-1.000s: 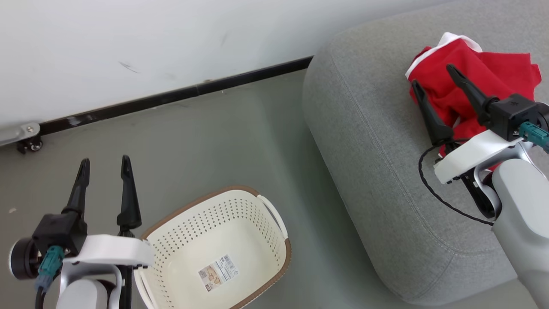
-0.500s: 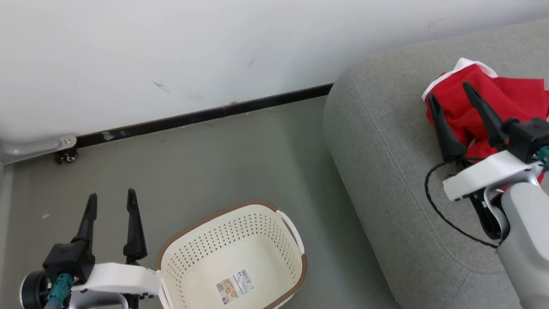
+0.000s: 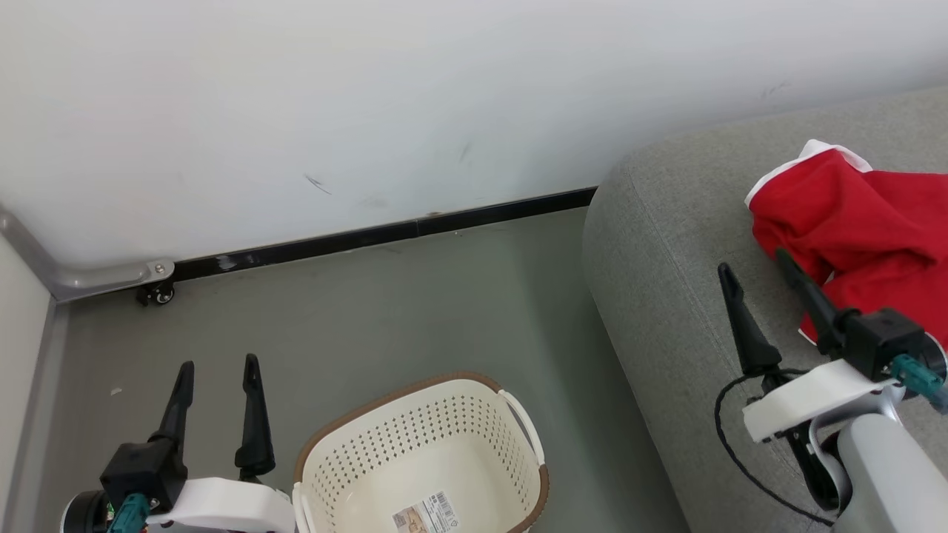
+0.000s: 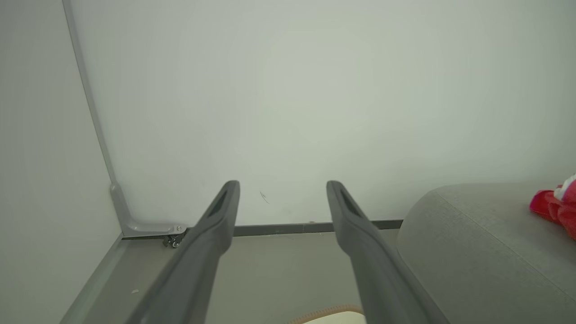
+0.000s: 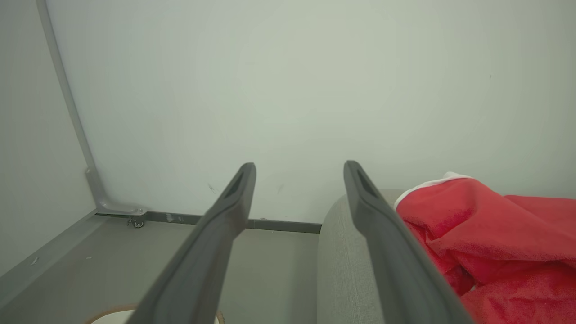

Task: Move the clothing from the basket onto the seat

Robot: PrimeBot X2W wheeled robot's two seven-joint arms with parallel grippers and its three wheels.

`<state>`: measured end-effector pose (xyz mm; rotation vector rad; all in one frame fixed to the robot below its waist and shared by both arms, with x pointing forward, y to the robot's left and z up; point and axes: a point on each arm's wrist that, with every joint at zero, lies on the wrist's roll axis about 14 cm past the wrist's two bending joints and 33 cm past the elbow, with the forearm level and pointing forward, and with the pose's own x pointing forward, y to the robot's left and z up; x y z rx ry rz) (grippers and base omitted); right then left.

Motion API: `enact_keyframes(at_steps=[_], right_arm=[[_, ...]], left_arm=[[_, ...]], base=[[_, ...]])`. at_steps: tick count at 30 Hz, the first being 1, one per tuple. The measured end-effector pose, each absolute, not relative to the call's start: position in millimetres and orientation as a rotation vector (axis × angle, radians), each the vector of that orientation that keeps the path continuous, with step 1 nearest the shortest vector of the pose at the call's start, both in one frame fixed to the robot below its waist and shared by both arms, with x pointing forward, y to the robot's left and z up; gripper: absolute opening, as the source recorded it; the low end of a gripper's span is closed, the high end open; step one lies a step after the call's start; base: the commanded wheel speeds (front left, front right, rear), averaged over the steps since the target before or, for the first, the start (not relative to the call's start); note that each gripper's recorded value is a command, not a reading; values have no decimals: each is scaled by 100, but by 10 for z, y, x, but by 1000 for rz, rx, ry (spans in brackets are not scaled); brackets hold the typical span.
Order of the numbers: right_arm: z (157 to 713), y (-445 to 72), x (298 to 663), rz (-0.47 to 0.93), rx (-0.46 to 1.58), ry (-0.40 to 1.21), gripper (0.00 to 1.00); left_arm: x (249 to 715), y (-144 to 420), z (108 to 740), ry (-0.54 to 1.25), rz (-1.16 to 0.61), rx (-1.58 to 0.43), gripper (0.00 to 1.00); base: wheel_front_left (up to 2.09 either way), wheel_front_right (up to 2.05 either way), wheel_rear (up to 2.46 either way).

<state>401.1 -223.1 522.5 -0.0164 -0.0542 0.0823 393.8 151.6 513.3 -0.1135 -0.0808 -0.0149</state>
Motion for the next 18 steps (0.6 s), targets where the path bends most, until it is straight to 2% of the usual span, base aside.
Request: enact_keyframes(at_steps=[18], right_arm=[[4969,-1802,3677,125,40,-23,100]], left_arm=[[3728,1462,5108,-74,-38,-104,100]], base=[[0,0,0]])
